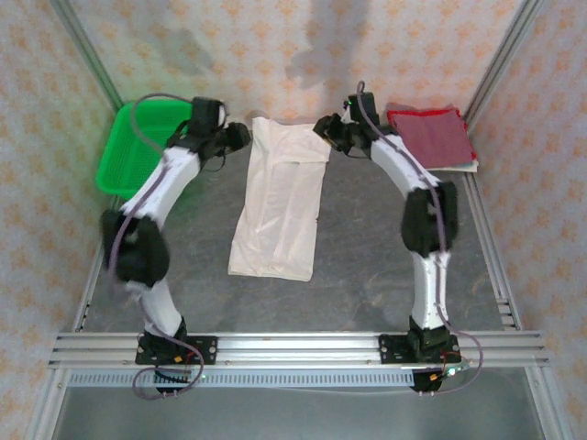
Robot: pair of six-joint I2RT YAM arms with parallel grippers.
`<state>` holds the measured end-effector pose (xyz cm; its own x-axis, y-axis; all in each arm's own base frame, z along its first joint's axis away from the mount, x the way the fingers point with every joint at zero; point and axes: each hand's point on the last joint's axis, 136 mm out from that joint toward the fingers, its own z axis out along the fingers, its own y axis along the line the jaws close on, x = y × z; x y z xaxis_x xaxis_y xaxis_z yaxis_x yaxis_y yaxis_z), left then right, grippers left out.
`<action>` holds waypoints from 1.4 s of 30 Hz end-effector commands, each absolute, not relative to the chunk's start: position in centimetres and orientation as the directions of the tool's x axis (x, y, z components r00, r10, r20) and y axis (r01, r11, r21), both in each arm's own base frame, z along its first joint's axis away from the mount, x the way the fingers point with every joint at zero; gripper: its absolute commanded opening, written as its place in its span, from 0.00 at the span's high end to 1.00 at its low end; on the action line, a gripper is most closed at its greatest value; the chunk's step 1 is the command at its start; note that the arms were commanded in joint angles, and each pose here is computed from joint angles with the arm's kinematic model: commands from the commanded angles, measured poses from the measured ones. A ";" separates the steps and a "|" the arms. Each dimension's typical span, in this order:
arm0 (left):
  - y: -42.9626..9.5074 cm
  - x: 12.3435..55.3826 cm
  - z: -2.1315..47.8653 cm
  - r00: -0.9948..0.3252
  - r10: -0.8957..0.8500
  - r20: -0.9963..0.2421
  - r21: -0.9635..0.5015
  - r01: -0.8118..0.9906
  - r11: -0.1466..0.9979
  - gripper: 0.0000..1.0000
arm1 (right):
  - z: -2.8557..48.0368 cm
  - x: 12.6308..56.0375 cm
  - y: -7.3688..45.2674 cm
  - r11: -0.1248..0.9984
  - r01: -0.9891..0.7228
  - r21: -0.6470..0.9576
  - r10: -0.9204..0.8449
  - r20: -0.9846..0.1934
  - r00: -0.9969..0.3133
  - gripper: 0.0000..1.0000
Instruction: Fold and stack the t-shirts
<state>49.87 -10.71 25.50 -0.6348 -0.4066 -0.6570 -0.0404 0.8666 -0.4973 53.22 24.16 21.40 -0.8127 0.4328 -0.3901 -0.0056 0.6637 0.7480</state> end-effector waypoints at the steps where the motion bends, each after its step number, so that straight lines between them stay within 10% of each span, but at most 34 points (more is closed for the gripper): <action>1: -10.7 45.0 25.3 -0.559 -0.431 -0.709 -0.533 0.023 0.846 0.44 | 21.2 45.6 25.6 0.637 -0.135 0.759 0.390 -0.468 -0.793 0.59; 5: -9.7 37.6 18.7 -0.651 -0.418 -0.633 -0.534 -0.025 0.845 0.26 | 15.6 37.2 24.9 0.612 -0.113 0.783 0.365 -0.405 -0.838 0.57; 12: -9.0 27.4 9.0 -0.845 -0.401 -0.353 -0.498 -0.193 0.846 0.40 | 9.6 27.9 24.9 0.619 -0.030 0.785 0.274 -0.252 -0.928 0.56; 37: -12.7 25.2 2.9 -0.930 -0.306 -0.204 -0.514 -0.164 0.842 0.63 | 3.8 27.5 27.5 0.544 0.054 0.837 0.289 -0.126 -0.949 0.62; 42: -13.4 25.0 2.3 -0.934 -0.312 -0.175 -0.503 -0.187 0.844 0.82 | 3.5 27.3 27.4 0.541 0.066 0.838 0.296 -0.116 -0.948 0.63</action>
<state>24.30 -12.90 1.98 -0.9387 -0.3036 -0.1634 -0.1889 0.8493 -0.4929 27.73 27.14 3.89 -0.9458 0.3017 -0.1204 0.0702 0.5515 0.8312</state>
